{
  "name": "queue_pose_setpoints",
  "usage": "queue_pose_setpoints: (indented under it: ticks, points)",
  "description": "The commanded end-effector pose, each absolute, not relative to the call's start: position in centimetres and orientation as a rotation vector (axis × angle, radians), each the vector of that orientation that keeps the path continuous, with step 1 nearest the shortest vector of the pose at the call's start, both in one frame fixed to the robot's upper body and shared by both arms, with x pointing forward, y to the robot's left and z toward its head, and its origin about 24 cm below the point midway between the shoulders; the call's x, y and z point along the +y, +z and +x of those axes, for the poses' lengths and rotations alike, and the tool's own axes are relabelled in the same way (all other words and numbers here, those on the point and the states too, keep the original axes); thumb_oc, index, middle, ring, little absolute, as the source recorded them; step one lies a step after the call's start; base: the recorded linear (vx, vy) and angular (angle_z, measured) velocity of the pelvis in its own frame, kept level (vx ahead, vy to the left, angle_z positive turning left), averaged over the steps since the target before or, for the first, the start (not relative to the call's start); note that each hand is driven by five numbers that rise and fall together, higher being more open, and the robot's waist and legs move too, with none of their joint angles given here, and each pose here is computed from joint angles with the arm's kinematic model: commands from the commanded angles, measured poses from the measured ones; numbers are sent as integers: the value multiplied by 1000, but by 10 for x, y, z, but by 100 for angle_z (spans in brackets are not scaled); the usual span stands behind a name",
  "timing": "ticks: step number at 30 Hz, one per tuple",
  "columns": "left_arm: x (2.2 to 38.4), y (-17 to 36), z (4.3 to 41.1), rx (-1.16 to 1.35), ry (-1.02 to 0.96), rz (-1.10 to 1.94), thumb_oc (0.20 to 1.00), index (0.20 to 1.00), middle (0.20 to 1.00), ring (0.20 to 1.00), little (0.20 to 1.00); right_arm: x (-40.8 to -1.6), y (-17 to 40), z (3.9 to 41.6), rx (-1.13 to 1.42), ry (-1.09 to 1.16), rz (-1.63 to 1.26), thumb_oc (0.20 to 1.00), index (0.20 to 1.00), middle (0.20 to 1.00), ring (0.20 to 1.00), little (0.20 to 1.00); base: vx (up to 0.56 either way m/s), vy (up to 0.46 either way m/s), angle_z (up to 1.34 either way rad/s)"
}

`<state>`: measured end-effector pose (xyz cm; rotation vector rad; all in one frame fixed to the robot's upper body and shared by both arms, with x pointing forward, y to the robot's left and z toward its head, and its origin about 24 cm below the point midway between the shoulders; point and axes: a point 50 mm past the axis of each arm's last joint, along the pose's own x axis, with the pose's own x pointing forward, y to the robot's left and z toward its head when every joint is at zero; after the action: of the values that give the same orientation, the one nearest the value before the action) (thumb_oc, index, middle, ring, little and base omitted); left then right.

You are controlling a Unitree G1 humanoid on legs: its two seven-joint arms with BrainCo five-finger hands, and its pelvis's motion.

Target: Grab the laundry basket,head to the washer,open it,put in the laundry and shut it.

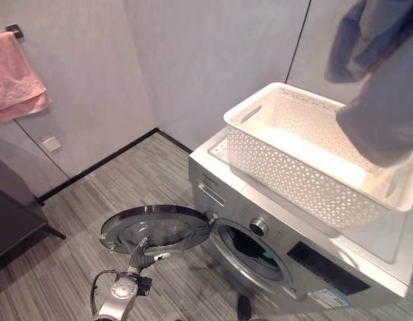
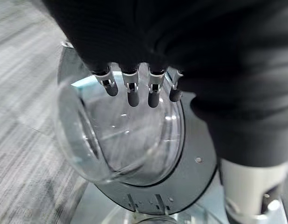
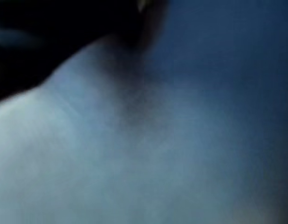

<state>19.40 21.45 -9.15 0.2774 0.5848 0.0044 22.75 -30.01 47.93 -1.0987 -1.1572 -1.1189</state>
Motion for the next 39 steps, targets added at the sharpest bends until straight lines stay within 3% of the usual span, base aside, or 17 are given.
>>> queue_pose_setpoints:
  ticks: [1, 15, 20, 22, 23, 27, 29, 33, 39]
  points:
    - [238, -83, 199, 557, -1, 358, 1000, 1000, 1000, 1000, 1000, -322, 512, 184, -1208, -1341, -1021, 200, 200, 200, 200, 200, -20, 23, -10]
    - [229, -126, 151, 795, 37, 279, 1000, 1000, 1000, 1000, 1000, -401, 504, 132, -1005, -1549, -904, 200, 200, 200, 200, 200, -19, 14, -24]
    - [214, -130, 146, 791, 75, 189, 1000, 1000, 1000, 1000, 1000, -402, 458, 182, -887, -1391, -996, 200, 200, 200, 200, 200, -34, 1, -21]
    - [227, -124, 149, 763, 122, 198, 1000, 1000, 1000, 1000, 1000, -403, 373, 213, -769, -1259, -1005, 200, 200, 200, 200, 200, -13, 18, -52]
    - [232, -123, 149, 764, 116, 225, 1000, 1000, 1000, 1000, 1000, -409, 361, 205, -745, -1276, -999, 200, 200, 200, 200, 200, 50, 34, -46]
    - [230, -89, 183, 551, 96, 231, 1000, 1000, 1000, 1000, 1000, -387, 232, 204, -475, -1043, -990, 200, 200, 200, 200, 200, -15, -23, -25]
    - [230, -81, 188, 510, 87, 236, 1000, 1000, 1000, 1000, 1000, -377, 215, 203, -443, -984, -957, 200, 200, 200, 200, 200, 1, -21, -13]
    - [231, -27, 201, 259, 19, 252, 1000, 1000, 1000, 1000, 1000, -322, 142, 200, -299, -658, -763, 200, 200, 200, 200, 200, -5, -32, 5]
    - [228, 0, 209, 143, -33, 319, 1000, 1000, 1000, 1000, 1000, -273, 98, 202, -175, -344, -597, 200, 200, 200, 200, 200, -8, -17, 11]
